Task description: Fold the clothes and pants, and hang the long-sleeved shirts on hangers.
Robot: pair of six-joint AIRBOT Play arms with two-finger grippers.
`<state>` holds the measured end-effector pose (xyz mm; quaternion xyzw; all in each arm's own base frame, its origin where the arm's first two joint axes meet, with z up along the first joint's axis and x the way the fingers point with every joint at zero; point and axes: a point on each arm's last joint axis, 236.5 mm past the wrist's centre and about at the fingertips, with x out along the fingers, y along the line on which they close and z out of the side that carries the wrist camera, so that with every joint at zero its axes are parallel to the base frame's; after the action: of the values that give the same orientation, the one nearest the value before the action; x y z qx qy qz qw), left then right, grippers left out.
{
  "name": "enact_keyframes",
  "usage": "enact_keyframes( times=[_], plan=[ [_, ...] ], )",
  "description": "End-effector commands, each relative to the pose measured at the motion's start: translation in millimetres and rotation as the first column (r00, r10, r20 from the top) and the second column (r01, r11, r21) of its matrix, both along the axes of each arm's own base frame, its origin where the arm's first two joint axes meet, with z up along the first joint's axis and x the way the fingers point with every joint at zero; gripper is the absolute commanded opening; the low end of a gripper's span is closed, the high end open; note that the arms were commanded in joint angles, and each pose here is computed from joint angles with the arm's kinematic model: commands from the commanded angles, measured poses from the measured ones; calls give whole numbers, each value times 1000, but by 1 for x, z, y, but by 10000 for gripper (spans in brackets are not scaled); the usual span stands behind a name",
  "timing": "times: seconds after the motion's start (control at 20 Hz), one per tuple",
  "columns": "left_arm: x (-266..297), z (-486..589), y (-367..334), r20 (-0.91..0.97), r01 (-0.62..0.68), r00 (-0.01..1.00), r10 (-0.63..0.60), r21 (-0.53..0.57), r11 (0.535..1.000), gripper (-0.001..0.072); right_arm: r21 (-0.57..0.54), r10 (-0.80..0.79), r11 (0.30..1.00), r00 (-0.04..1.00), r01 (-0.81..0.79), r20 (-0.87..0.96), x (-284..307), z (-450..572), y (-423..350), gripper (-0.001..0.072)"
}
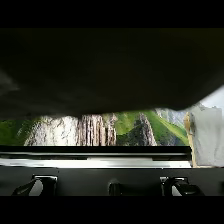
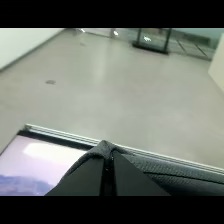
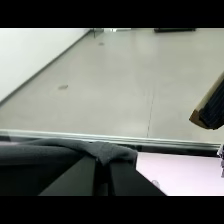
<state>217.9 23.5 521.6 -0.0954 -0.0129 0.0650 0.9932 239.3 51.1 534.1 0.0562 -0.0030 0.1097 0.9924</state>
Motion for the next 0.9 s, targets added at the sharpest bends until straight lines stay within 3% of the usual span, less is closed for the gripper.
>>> enact_keyframes(
  times=[0.0,0.15,0.45,0.65,0.85],
  plan=[
    [-5,-17,6,-46,-35,998,33,-26,999,12,78,-46,996,996,52,-82,10,-15,-11,31],
    [58,-87,12,-260,49,963,-75,-107,993,12,99,-41,992,937,80,-346,84,-91,-13,32],
    [208,-316,32,-665,53,703,-252,-304,951,13,7,-32,998,607,61,-794,228,-317,-17,32],
    [296,-451,26,-751,42,587,-302,-344,938,12,24,-17,997,474,80,-881,293,-436,-16,32],
    [359,-503,14,-758,84,566,-324,-338,937,13,37,-22,993,486,111,-874,333,-490,-19,32]
  ],
)
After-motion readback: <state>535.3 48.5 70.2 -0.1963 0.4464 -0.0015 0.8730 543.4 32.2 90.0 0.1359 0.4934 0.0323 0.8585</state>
